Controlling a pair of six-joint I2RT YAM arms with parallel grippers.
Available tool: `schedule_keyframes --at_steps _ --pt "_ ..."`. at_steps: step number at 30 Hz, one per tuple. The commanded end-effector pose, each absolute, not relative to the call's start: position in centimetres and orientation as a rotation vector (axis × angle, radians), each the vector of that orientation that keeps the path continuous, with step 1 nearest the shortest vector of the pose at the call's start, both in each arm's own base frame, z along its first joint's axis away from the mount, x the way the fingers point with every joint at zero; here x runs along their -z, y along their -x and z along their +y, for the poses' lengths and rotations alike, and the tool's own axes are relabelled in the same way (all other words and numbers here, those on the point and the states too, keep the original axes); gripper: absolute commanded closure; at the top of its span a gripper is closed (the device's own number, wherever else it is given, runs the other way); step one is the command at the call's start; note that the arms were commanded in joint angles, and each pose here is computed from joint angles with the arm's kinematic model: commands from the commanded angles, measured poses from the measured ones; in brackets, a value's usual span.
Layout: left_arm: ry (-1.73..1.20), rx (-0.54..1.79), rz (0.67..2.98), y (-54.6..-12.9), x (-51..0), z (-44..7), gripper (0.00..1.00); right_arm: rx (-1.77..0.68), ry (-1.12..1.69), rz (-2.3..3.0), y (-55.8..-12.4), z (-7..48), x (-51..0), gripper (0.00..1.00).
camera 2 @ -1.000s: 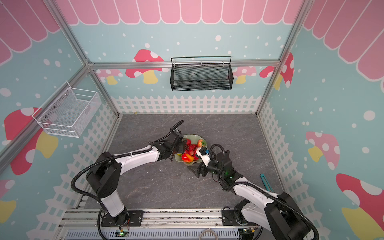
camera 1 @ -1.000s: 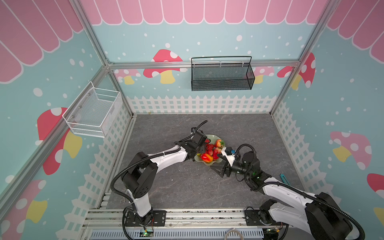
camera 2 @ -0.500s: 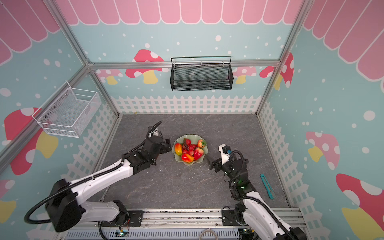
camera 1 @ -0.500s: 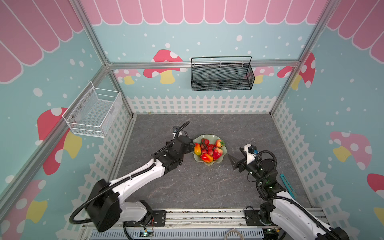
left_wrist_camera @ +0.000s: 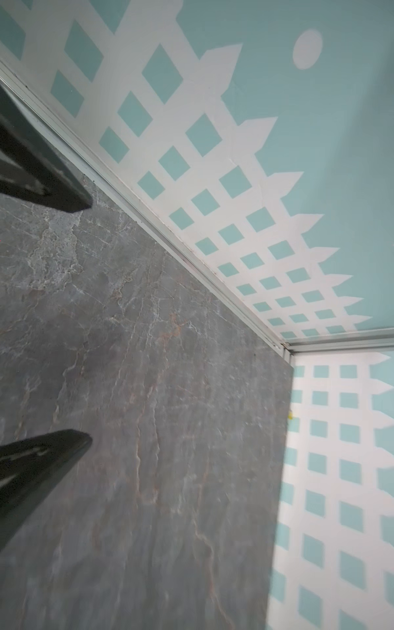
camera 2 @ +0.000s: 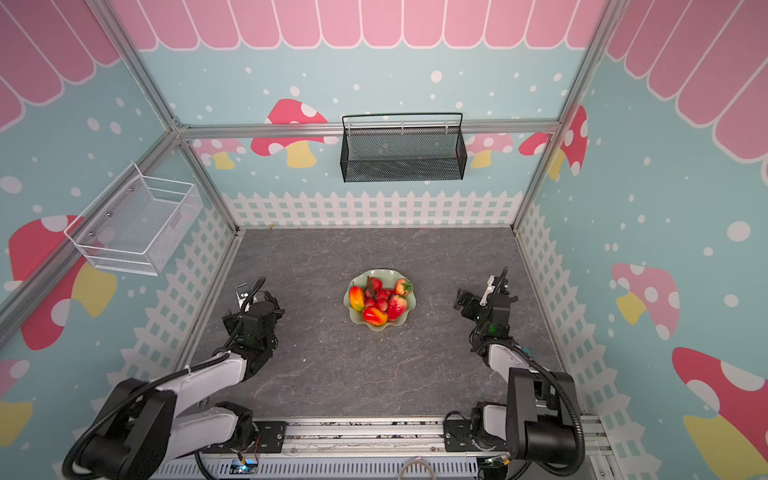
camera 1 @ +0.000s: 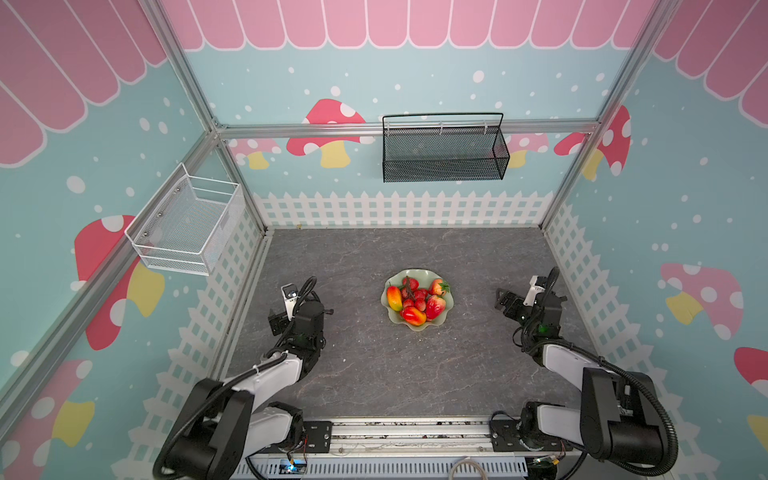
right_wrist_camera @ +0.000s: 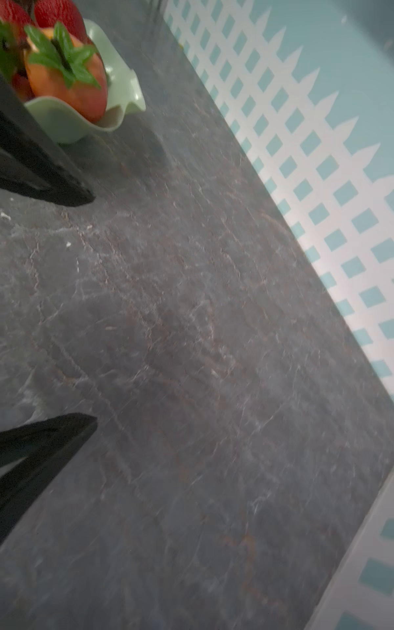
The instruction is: Place and organize the fake fruits in the fruit bowl
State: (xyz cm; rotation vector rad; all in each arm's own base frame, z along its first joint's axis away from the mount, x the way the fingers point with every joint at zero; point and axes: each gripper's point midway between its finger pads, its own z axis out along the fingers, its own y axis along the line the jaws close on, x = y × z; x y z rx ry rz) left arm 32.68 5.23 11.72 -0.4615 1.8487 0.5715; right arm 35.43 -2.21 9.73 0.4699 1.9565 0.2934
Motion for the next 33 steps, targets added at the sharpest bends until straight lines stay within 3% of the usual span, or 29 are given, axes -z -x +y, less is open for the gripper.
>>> schedule_keyframes --at_steps 1,4,11,17,21,33 --pt "0.398 -0.428 1.669 -36.8 -15.5 3.7 0.0 -0.242 -0.519 1.686 -35.1 -4.1 -13.1 0.02" --pt "0.337 -0.431 1.759 -39.3 -13.9 3.1 0.0 -0.221 -0.418 1.611 -35.8 -3.7 -15.7 0.02" --pt "0.335 -0.363 1.707 -38.2 -14.0 3.3 0.0 0.276 -0.209 1.567 -34.0 -6.3 -18.3 0.03" --pt "0.207 -0.216 1.614 -36.7 -14.1 1.2 0.0 0.195 -0.091 1.568 -33.9 -4.3 -15.4 0.03" --pt "0.241 -0.254 1.689 -38.0 -13.1 1.6 0.0 0.142 0.06 1.689 -37.1 -2.1 -13.0 0.02" --pt "0.254 -0.263 1.737 -39.0 -12.5 2.4 0.0 0.163 0.041 1.638 -36.1 -2.2 -13.6 0.02"
